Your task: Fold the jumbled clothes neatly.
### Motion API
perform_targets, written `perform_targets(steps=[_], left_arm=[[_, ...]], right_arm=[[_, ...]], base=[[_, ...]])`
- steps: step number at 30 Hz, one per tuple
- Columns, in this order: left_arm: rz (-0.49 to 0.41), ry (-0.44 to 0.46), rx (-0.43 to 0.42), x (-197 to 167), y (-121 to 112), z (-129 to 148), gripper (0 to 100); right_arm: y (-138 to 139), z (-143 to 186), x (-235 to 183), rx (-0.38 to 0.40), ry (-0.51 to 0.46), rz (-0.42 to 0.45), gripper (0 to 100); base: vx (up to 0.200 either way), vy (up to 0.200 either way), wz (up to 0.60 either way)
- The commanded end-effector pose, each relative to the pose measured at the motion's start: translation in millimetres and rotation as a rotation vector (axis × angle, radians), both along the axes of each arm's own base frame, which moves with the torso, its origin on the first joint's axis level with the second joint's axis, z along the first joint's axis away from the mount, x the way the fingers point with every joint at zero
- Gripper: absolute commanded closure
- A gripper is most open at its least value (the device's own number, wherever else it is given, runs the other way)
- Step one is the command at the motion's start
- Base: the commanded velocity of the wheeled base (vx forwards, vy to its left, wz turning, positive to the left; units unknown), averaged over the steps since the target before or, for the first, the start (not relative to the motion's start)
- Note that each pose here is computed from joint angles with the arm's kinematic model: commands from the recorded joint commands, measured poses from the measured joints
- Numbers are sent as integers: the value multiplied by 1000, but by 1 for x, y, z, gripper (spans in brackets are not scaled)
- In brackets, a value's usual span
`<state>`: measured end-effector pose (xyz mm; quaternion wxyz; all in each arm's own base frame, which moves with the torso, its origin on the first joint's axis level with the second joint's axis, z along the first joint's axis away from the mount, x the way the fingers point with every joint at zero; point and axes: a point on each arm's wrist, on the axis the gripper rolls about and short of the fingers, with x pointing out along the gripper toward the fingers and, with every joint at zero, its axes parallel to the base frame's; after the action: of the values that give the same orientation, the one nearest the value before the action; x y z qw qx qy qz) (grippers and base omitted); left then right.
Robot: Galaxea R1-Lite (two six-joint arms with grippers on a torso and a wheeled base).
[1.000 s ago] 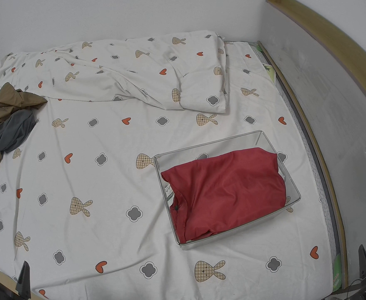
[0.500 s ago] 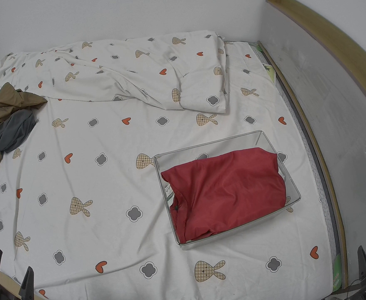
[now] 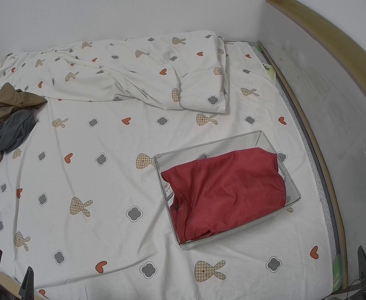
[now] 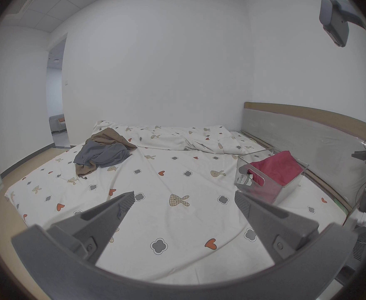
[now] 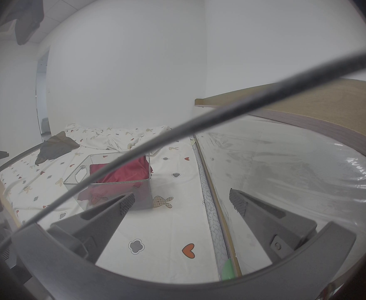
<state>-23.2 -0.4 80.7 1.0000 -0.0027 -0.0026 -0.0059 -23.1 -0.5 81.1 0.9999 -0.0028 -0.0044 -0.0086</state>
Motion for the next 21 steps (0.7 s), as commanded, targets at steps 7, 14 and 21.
perform_targets(steps=[7, 14, 21], left_arm=[[-1, 4, -1, 0, 0, -5, 0], [-1, 4, -1, 0, 0, -5, 0], [-1, 4, -1, 0, 0, -5, 0]], right_arm=[[0, -5, 0, 0, 6, 0, 0], [0, -5, 0, 0, 6, 0, 0], [0, -5, 1, 0, 7, 2, 0]], base=[[0, 0, 0], [0, 0, 0], [0, 0, 0]])
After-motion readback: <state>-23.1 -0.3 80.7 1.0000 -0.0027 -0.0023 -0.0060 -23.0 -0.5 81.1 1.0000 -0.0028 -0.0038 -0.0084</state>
